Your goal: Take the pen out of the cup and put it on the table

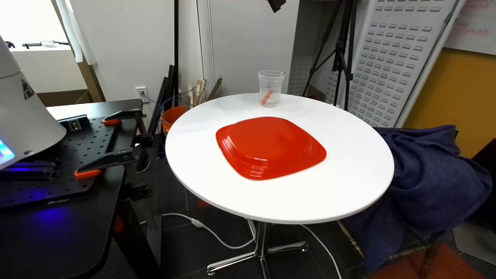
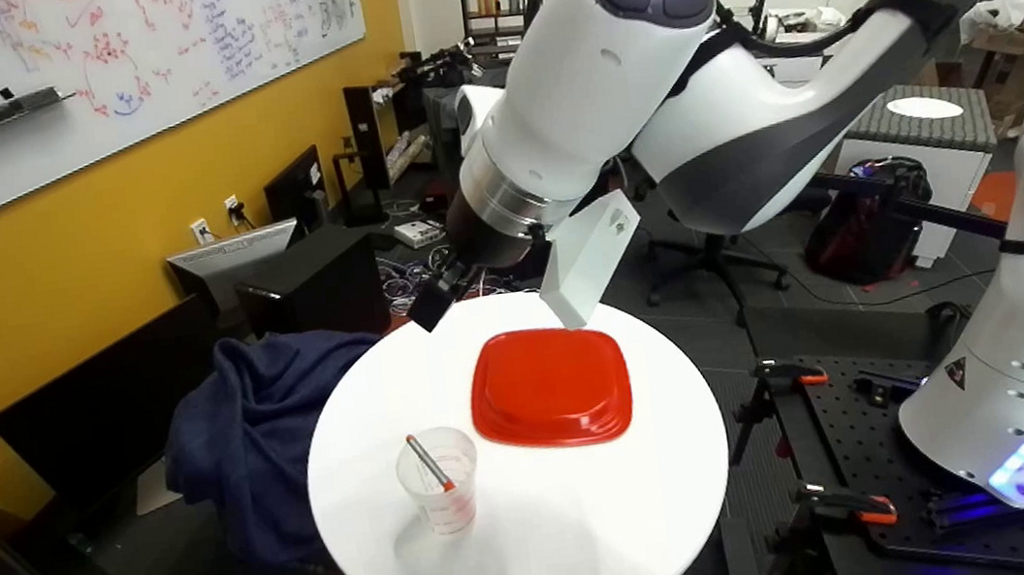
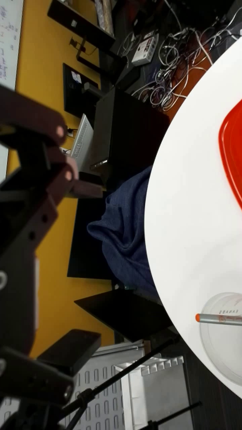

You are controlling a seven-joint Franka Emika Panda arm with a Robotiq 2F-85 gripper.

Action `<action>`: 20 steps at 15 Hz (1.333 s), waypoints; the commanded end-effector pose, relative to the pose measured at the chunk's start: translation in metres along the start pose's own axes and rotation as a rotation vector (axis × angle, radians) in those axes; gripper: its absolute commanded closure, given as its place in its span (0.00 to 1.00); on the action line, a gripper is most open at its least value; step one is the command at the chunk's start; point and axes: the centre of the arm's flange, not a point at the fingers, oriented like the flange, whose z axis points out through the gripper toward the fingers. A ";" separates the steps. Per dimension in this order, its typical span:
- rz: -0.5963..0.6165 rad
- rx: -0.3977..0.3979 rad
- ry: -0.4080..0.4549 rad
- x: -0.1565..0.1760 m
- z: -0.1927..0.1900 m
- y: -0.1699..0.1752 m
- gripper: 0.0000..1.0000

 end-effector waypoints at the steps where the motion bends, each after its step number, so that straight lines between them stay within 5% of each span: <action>1: 0.016 0.013 0.015 0.014 0.024 -0.025 0.00; 10: -0.005 0.022 -0.009 0.008 0.025 -0.021 0.00; 14: 0.004 -0.031 0.059 -0.004 0.053 -0.026 0.00; 20: 0.032 -0.006 0.161 -0.028 0.098 -0.033 0.00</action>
